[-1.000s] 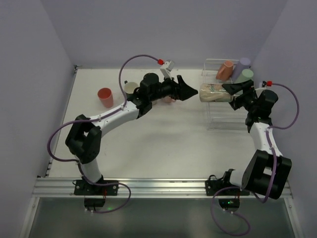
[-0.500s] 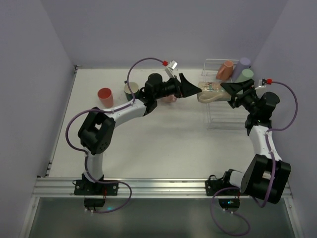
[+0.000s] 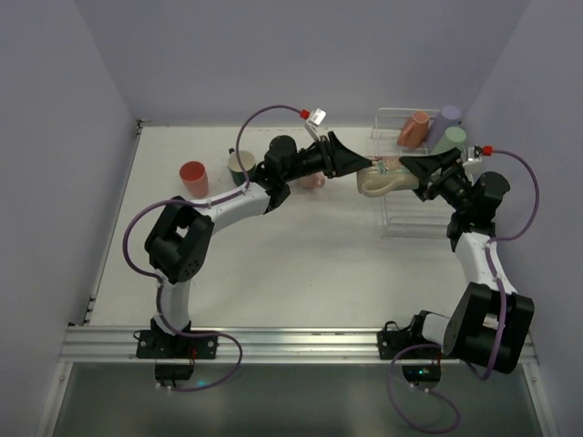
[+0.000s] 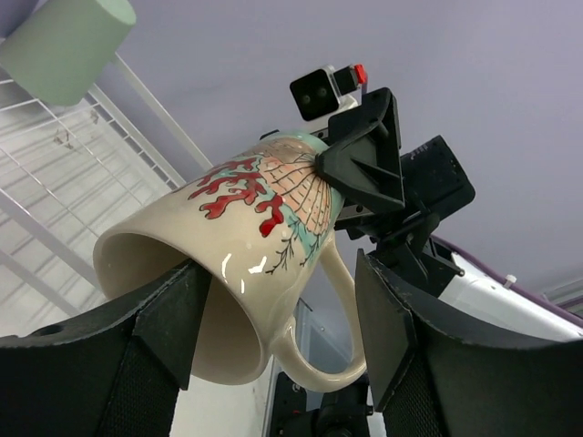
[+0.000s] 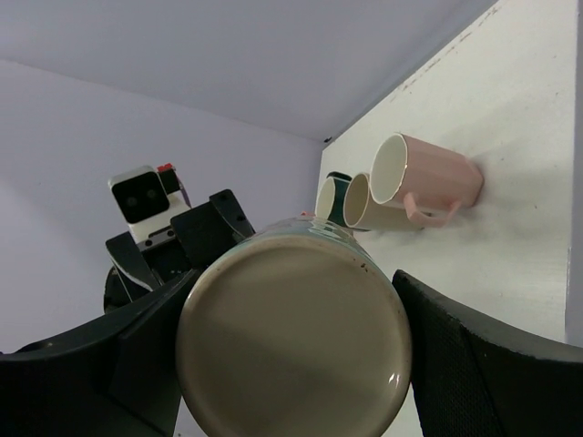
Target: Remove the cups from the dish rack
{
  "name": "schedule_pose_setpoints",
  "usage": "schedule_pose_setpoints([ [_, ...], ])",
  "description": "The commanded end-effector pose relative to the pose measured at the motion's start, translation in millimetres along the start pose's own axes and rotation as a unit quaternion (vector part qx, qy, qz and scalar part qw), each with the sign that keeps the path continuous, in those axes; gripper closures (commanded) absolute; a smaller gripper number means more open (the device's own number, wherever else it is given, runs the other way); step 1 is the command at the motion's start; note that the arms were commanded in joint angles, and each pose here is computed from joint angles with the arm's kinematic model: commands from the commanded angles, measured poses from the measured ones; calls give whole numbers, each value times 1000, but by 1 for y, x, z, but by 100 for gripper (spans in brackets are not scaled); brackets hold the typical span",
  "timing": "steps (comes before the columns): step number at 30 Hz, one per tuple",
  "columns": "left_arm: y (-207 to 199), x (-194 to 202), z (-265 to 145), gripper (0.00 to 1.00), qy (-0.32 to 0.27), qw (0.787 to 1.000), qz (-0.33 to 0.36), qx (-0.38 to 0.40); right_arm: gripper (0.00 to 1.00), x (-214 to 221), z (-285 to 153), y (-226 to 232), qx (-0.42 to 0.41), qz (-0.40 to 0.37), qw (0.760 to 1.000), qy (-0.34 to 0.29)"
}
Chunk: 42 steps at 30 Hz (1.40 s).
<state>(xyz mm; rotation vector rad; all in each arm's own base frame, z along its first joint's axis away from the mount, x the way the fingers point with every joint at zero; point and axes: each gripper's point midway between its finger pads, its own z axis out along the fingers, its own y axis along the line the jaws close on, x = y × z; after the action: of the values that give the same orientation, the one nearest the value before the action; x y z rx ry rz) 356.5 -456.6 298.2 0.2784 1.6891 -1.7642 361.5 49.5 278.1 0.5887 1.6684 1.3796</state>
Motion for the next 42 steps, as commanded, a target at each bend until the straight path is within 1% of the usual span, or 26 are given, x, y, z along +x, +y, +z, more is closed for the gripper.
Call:
schedule_pose_setpoints([
  [1,-19,-4,3,31,-2,999,11,36,84,-5,-3,40,-60,-45,997,2],
  [5,-24,-2,4,37,1,999,8,44,84,-4,-1,38,-59,-43,997,5],
  [6,-26,-1,3,41,2,999,8,46,84,-4,0,38,-59,-42,997,4],
  [7,-27,-1,3,42,1,999,6,47,84,-3,0,36,-58,-41,997,5],
  [13,-37,6,3,46,10,998,-10,67,84,2,4,37,-67,-37,997,15],
  [16,-43,6,1,62,5,997,-9,74,84,5,7,36,-68,-36,997,19],
  [17,-44,6,0,73,4,997,-9,74,84,7,7,36,-68,-34,997,21],
  [20,-46,3,-2,89,-2,998,-2,68,84,9,7,32,-67,-32,997,22],
  [21,-50,1,-3,100,-6,998,2,69,84,10,7,33,-68,-32,997,23],
  [23,-48,2,-7,100,-12,998,7,60,83,11,6,31,-66,-30,997,22],
  [24,-54,-2,-10,100,-16,998,12,60,80,12,6,30,-66,-29,997,23],
  [25,-48,0,-13,100,-20,998,17,50,74,13,5,29,-65,-29,997,24],
  [26,-49,0,-16,100,-23,998,19,47,58,14,4,29,-66,-28,997,25],
  [27,-56,-4,-21,100,-31,998,26,48,50,15,4,29,-67,-27,997,26],
  [29,-52,-2,-27,100,-36,998,33,35,35,19,2,30,-73,-26,996,32],
  [30,-56,-5,-31,100,-40,998,37,32,23,20,2,31,-75,-26,996,32],
  [32,-55,-5,-35,100,-43,998,45,23,13,23,0,30,-79,-23,996,37],
  [33,-61,-7,-37,100,-44,997,50,26,6,24,0,30,-80,-21,996,40],
  [35,-64,-9,-40,100,-48,997,60,24,1,26,-2,32,-81,-22,996,43],
  [42,-77,-18,-48,100,-61,995,82,21,1,29,-4,35,-83,-26,995,45],
])
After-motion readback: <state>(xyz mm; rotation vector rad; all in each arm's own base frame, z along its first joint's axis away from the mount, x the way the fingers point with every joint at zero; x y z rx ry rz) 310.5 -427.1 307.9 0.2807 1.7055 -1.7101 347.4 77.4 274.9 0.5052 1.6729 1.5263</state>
